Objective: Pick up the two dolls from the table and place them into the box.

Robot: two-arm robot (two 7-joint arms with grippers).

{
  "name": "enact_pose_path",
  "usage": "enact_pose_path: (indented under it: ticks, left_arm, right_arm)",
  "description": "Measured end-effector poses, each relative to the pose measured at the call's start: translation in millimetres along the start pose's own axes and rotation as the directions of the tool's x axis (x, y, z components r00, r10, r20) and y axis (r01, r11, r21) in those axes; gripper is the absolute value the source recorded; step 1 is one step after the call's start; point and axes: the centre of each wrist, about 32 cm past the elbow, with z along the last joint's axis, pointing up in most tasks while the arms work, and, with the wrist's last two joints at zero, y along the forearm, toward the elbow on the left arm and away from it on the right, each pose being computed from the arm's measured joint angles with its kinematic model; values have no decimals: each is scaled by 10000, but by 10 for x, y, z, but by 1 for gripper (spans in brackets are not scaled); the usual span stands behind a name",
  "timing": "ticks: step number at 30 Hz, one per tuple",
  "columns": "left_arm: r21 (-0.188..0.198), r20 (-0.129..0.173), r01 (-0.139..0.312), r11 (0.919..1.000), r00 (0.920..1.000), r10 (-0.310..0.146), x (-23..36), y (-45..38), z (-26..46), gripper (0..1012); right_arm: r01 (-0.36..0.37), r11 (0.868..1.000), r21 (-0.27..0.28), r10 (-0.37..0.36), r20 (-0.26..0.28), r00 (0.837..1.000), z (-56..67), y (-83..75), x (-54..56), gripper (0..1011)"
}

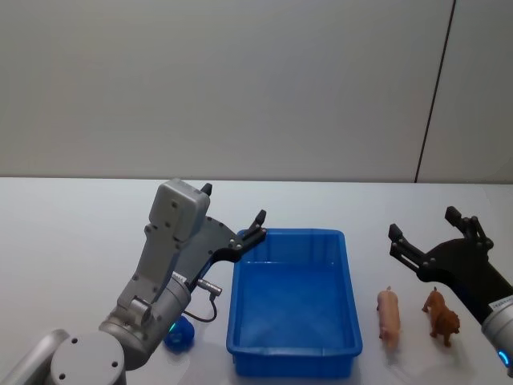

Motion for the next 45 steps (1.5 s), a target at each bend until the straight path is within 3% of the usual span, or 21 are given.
enact_pose_path:
  ticks: [30, 45]
  left_arm:
    - [0, 0, 0, 10000, 10000, 0, 0, 0, 0, 1001]
    - [0, 0, 0, 10000, 10000, 0, 0, 0, 0, 1001]
  right_arm:
    - [27, 10000, -84, -27, 48, 10000, -15, 1, 11, 1001]
    - [54, 9935, -1138, 27, 704, 9975, -181, -36, 164, 1001]
